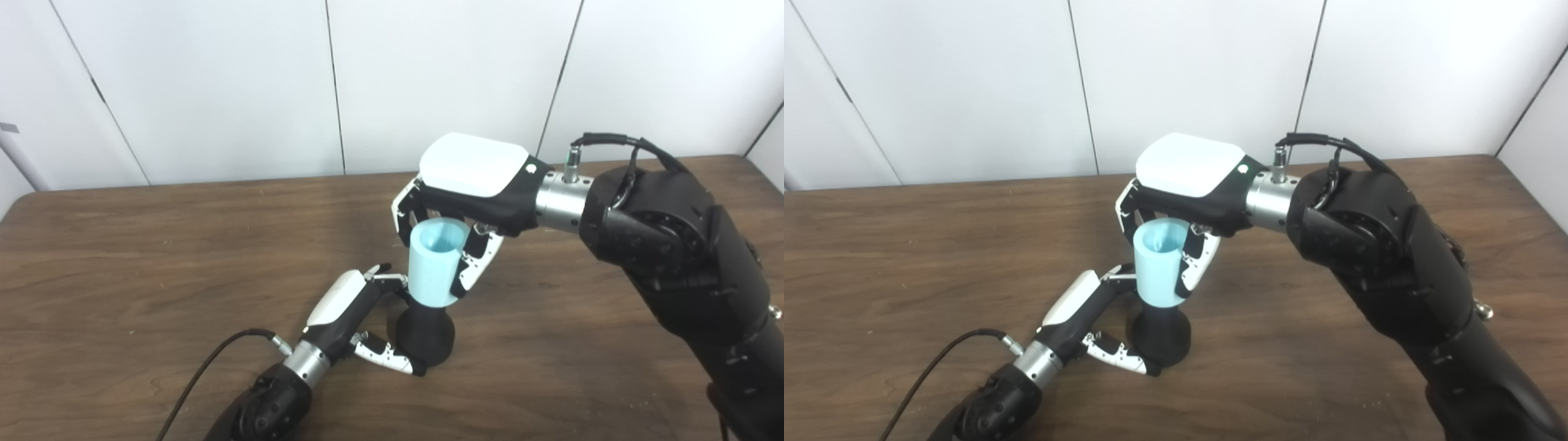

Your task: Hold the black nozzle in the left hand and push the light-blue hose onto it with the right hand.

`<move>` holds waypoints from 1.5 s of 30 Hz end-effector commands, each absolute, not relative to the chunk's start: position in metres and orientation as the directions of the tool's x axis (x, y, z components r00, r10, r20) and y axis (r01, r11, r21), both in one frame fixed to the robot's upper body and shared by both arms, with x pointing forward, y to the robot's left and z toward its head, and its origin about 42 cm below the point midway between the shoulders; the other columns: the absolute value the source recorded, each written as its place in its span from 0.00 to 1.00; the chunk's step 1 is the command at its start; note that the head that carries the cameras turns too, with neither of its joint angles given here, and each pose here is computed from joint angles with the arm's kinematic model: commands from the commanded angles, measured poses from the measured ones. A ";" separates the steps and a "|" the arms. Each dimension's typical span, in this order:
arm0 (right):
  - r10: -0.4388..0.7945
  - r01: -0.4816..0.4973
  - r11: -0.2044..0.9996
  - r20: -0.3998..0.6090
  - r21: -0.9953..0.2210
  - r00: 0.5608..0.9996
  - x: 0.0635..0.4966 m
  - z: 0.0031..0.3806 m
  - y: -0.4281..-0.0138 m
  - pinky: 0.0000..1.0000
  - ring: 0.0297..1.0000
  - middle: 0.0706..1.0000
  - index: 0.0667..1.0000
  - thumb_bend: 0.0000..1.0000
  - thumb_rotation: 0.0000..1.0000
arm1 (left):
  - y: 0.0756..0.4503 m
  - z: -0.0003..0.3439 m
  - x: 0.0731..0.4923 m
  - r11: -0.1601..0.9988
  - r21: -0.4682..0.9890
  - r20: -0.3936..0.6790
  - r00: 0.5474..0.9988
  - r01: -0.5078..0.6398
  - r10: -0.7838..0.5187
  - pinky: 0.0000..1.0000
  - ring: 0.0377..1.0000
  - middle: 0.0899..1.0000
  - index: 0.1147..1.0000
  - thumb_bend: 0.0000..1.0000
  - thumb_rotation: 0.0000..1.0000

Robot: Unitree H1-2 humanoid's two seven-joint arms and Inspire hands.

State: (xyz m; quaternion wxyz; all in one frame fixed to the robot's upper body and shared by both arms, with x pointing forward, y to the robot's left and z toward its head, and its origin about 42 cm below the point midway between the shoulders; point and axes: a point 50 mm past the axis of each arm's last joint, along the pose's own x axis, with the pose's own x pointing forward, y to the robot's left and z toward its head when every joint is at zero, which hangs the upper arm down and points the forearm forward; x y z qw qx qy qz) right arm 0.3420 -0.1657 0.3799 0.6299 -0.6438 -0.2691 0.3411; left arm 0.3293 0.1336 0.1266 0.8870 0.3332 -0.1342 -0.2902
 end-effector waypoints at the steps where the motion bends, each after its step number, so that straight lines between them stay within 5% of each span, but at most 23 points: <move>1: 0.783 -0.020 -0.051 -0.053 -0.998 0.620 0.340 0.395 -0.166 0.19 0.25 0.36 0.47 0.53 0.00 | 0.136 0.098 0.315 0.522 0.671 -0.129 0.776 0.526 -0.617 0.97 0.74 0.45 0.41 0.52 0.00; 22: 0.785 0.028 0.071 0.074 -0.997 0.615 0.341 0.392 -0.166 0.16 0.23 0.36 0.47 0.53 0.00 | 0.136 0.097 0.315 0.520 0.673 -0.125 0.774 0.526 -0.621 0.97 0.74 0.45 0.41 0.52 0.00; 45: 0.782 0.013 0.034 0.034 -0.999 0.622 0.340 0.386 -0.168 0.18 0.23 0.36 0.47 0.52 0.00 | 0.136 0.099 0.314 0.519 0.673 -0.129 0.774 0.528 -0.621 0.97 0.74 0.45 0.41 0.52 0.00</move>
